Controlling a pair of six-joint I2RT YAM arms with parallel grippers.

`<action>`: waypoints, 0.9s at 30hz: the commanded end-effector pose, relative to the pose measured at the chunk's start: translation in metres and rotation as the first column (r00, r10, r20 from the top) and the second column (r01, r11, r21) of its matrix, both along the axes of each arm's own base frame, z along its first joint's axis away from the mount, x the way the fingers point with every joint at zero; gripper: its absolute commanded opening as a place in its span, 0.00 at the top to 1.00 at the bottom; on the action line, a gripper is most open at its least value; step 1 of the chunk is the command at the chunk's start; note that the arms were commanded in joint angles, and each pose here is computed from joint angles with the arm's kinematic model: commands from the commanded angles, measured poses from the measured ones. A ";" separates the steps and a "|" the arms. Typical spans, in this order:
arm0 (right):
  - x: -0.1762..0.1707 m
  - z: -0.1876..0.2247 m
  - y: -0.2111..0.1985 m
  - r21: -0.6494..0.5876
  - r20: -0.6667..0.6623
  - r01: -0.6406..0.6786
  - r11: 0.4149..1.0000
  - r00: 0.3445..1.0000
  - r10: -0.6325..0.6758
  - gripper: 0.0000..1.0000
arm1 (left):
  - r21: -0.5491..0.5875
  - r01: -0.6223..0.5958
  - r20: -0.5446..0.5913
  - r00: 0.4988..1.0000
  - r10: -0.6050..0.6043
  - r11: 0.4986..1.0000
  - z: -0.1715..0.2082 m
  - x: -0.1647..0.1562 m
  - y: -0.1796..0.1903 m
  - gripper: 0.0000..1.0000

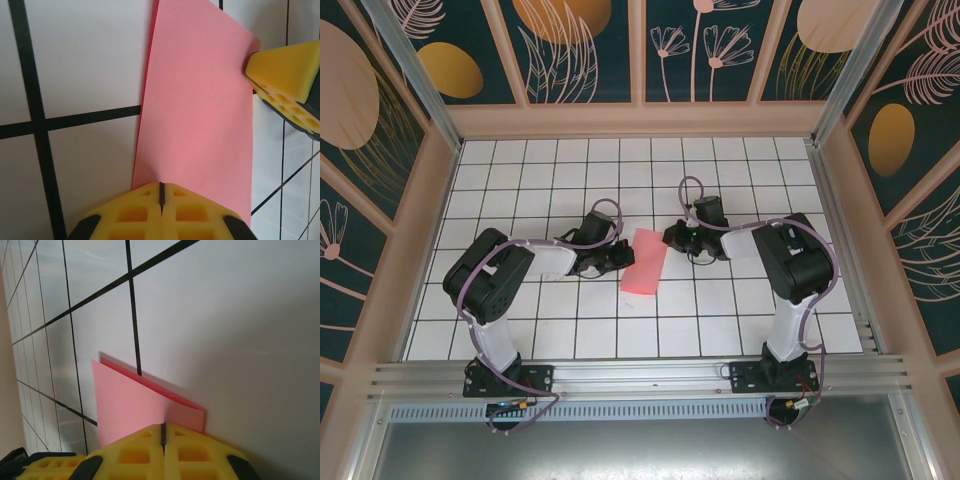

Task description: Fold a paper plane with a square sheet of paper (pick it up from the middle)

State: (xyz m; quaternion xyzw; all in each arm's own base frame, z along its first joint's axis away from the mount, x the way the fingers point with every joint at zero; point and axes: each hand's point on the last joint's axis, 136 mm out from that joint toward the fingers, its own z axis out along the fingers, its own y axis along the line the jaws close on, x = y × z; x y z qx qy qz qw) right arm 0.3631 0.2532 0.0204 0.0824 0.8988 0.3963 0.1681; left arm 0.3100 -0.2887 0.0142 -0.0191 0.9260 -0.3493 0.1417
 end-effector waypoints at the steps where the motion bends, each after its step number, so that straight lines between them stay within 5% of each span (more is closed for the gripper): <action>1: 0.008 -0.018 -0.019 -0.095 0.000 0.073 0.993 0.997 -0.074 0.93 | 0.103 0.015 -0.102 0.995 -0.004 0.995 -0.029 -0.027 0.020 1.00; 12: 0.029 0.002 -0.018 0.046 -0.012 0.124 0.991 0.992 -0.123 0.91 | 0.108 0.014 -0.104 0.995 -0.003 0.994 -0.030 -0.029 0.022 1.00; 18: 0.034 -0.001 -0.027 -0.022 -0.019 0.158 0.987 0.987 -0.159 0.91 | 0.108 0.014 -0.106 0.994 -0.002 0.994 -0.031 -0.029 0.022 1.00; 27: 0.016 0.057 -0.012 0.011 0.090 0.070 0.997 0.993 -0.071 0.89 | 0.104 0.014 -0.099 0.995 -0.003 0.995 -0.028 -0.028 0.021 1.00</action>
